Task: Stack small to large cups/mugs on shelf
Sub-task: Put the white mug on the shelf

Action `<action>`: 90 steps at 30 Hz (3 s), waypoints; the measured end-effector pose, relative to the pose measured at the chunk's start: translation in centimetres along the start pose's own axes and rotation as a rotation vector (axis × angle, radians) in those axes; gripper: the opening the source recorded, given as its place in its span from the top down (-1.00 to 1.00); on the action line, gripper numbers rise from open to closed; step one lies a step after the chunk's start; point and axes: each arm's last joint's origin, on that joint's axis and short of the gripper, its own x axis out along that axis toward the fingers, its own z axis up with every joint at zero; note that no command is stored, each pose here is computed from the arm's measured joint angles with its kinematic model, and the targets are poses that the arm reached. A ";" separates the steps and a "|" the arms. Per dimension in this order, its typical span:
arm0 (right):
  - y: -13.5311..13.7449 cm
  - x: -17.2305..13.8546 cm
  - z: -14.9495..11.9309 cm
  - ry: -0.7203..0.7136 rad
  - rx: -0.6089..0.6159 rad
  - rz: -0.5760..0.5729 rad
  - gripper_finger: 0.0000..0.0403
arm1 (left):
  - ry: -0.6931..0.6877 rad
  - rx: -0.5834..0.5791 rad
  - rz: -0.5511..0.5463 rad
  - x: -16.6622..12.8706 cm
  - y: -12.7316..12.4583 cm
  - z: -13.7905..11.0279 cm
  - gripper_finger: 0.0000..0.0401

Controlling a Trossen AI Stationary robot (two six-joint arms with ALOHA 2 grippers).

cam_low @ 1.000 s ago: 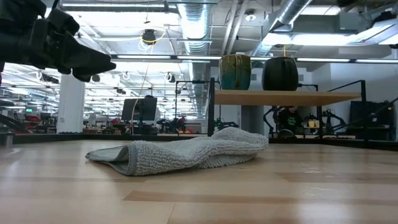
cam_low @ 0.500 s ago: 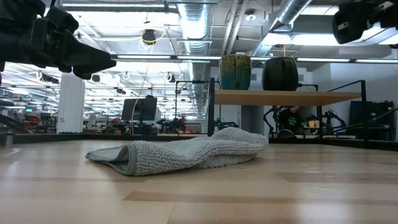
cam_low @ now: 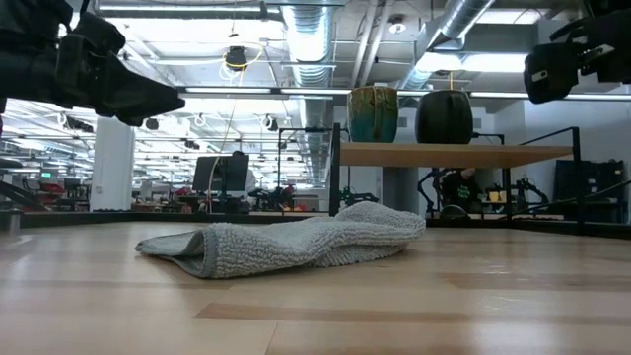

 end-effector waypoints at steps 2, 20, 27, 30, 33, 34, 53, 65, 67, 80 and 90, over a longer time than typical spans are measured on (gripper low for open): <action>-0.1 -0.1 -0.3 -0.002 -0.004 -0.006 -0.19 | 0.006 -0.011 0.001 0.0 0.0 -0.1 0.05; 0.0 0.1 -2.5 0.025 0.091 0.043 -0.19 | 0.020 -0.153 -0.002 0.0 0.0 -0.2 0.05; 0.0 0.1 -2.5 0.026 0.091 0.043 -0.19 | 0.106 -0.198 0.088 -0.1 0.2 -1.1 0.05; 0.0 0.1 -2.5 0.027 0.091 0.040 -0.19 | 0.129 -0.220 0.092 -0.1 0.2 -1.3 0.05; 0.0 0.1 -2.5 0.027 0.091 0.038 -0.19 | 0.128 -0.251 0.092 -0.1 0.2 -1.3 0.05; 0.0 0.1 -2.5 0.027 0.091 0.038 -0.19 | 0.128 -0.260 0.080 -0.1 0.2 -1.2 0.05; -0.2 0.1 -2.6 0.034 0.107 -0.050 -0.19 | 0.457 -0.360 -0.481 0.3 -2.5 5.8 0.11; -0.5 0.1 -2.7 0.043 0.127 -0.140 -0.19 | 0.789 -0.312 -0.662 3.3 -8.1 7.4 0.26; -0.5 0.0 -2.7 0.043 0.128 -0.141 -0.19 | 0.849 -0.313 -0.687 3.8 -9.2 7.1 0.28; -0.5 0.0 -2.7 0.040 0.171 -0.142 -0.19 | 1.090 -0.343 -0.606 6.0 -13.2 6.5 0.36; -0.5 0.0 -2.7 0.040 0.171 -0.141 -0.19 | 1.277 -0.361 -0.506 6.9 -14.1 3.6 0.36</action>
